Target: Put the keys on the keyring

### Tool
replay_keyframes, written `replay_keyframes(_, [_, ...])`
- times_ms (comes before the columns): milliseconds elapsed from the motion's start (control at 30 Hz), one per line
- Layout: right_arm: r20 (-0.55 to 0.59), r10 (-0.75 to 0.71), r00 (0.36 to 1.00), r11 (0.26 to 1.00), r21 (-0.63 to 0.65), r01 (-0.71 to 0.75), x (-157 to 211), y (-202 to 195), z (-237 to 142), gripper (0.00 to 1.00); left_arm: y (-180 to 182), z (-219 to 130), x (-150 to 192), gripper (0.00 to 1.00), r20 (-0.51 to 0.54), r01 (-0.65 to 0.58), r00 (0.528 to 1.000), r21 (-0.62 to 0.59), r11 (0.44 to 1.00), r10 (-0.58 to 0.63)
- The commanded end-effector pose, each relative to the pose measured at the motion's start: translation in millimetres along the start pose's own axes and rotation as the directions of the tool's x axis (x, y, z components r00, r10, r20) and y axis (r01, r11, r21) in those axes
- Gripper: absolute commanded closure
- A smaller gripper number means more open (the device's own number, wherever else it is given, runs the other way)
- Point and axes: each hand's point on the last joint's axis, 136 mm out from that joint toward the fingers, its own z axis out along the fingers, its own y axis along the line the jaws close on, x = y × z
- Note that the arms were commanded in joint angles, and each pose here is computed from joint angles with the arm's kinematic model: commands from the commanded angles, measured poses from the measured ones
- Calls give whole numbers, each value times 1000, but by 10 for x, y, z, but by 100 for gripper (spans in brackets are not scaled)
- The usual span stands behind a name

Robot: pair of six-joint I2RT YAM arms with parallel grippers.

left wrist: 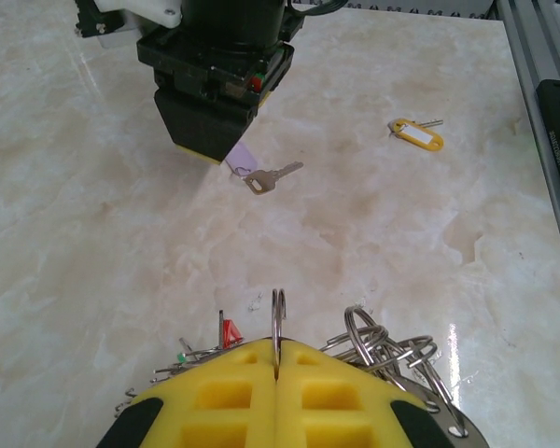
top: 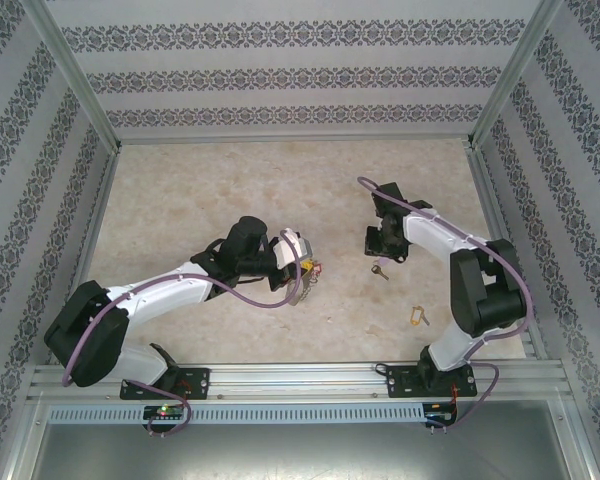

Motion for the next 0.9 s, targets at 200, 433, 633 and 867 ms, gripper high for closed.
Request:
replay_keyframes(200, [-61,18,998,994,110,-11,113,-67,138,65,15,-37,-147,100,55,-1,998,12,1000,0])
replay_keyframes(433, [-81,19,997,992,128,-8,129,-38,218,66,11,-25,-152,100,55,-2,998,19,1000,1])
replay_keyframes(633, [-91,16,996,987,158,-1,161,-74,250,71,10,-38,-153,100,56,-2,998,18,1000,1])
replay_keyframes(867, [-53,10,999,986,168,-1,151,-112,152,84,7,-51,-152,100,53,-4,999,14,1000,3])
